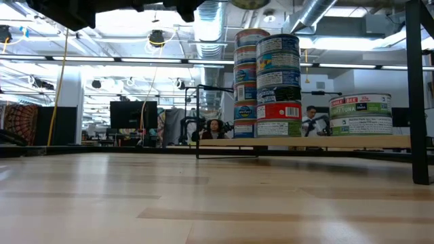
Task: Stack canned seafood by type on shelf
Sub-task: Stack the green tuna can on top of the green tuna can on the shelf
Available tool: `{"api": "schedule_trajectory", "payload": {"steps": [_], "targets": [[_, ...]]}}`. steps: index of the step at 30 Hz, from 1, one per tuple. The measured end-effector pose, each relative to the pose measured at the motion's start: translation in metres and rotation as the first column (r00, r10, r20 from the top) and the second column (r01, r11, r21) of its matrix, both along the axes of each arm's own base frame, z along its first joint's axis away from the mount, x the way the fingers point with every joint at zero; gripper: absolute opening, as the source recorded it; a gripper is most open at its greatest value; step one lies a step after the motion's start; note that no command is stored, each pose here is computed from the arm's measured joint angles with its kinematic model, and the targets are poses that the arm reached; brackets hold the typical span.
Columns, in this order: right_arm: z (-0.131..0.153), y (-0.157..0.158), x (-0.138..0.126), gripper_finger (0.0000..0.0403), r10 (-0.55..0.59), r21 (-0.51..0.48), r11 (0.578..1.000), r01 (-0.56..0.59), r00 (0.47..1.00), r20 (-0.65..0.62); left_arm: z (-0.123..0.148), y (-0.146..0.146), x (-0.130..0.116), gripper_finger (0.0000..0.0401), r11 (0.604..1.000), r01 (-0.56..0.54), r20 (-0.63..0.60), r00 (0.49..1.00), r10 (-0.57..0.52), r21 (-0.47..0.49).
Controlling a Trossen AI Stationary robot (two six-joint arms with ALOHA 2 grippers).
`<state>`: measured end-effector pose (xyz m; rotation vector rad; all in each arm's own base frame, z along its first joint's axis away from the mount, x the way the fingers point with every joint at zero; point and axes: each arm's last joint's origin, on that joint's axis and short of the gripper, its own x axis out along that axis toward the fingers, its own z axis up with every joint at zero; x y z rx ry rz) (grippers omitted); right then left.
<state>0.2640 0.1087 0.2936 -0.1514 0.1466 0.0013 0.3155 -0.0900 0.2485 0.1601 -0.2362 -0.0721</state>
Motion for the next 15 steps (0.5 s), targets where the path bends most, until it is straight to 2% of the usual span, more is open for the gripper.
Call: {"api": "schedule_trajectory", "payload": {"steps": [6, 10, 12, 15], "targets": [[-0.0032, -0.0055, 0.0044, 0.0173, 0.036, 0.033, 0.999, -0.036, 0.999, -0.022, -0.0017, 0.0003, 0.0004, 0.0133, 1.0, -0.007, -0.018, 1.0, 0.007, 0.002], [-0.0051, -0.0066, 0.0056, 0.0164, 0.048, 0.038, 0.998, -0.047, 0.998, -0.034, -0.0027, 0.0013, 0.0006, 0.0139, 0.999, -0.027, -0.031, 0.999, 0.027, -0.022], [-0.0059, -0.0069, 0.0058, 0.0164, 0.048, 0.043, 0.998, -0.046, 0.998, -0.041, -0.0032, 0.0019, 0.0007, 0.0169, 0.997, -0.058, -0.039, 0.998, 0.056, -0.044], [-0.009, -0.0083, 0.0064, 0.0164, 0.039, 0.058, 0.998, -0.035, 0.997, -0.064, -0.003, 0.0034, 0.0008, 0.0237, 0.995, -0.098, -0.039, 0.995, 0.097, -0.034]]}}
